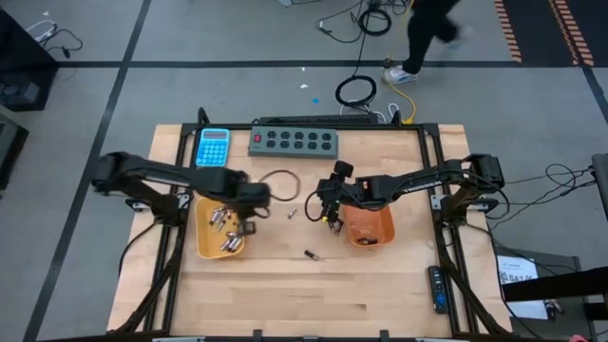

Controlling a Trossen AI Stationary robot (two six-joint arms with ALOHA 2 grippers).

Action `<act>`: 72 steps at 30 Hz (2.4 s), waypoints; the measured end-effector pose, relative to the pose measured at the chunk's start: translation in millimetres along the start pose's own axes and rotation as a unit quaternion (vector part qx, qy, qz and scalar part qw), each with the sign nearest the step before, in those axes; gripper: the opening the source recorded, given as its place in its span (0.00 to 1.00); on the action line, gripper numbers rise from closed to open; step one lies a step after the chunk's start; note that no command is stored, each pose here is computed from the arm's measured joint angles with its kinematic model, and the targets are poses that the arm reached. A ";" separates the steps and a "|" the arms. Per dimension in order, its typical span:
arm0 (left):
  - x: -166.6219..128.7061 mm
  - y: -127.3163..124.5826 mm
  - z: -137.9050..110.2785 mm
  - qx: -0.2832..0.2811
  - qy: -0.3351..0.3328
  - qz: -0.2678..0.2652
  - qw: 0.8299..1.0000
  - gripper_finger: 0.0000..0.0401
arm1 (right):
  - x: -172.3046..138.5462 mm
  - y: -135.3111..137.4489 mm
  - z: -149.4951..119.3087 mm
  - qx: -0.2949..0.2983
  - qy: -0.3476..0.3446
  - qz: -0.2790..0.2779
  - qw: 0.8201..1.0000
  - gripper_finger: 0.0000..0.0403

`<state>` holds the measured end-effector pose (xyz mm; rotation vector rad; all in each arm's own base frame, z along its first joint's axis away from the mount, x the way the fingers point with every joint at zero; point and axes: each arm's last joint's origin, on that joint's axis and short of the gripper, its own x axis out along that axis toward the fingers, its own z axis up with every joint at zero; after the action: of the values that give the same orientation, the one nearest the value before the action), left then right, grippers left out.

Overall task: Sort batteries
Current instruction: Put the silver battery into the yellow bin

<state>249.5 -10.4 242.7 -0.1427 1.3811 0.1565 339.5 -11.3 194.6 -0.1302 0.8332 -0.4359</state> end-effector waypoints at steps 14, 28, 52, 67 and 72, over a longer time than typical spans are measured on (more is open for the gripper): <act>-0.1 -11.5 -51.9 -0.066 -0.031 0.066 0.995 0.53 | -2.9 6.7 0.7 -0.002 -0.007 0.011 1.000 0.46; 60.6 8.4 32.0 0.002 -0.163 0.002 0.987 0.53 | -3.7 8.9 1.0 0.008 -0.009 0.021 1.000 0.46; 139.2 11.3 63.6 0.046 -0.126 0.004 0.991 0.42 | -3.6 8.7 0.2 0.005 -0.005 0.022 1.000 0.46; 50.5 -7.9 28.1 0.027 -0.136 0.017 0.990 0.06 | 1.6 9.7 -15.6 0.017 0.011 0.018 1.000 0.46; 9.2 -12.6 -14.8 -0.052 -0.090 0.001 0.995 0.06 | 1.6 9.8 -13.5 0.018 0.000 0.019 1.000 0.46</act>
<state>239.3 -25.4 231.1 -0.2103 1.1943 0.2372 333.7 -2.4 181.7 -0.0811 0.8264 -0.4155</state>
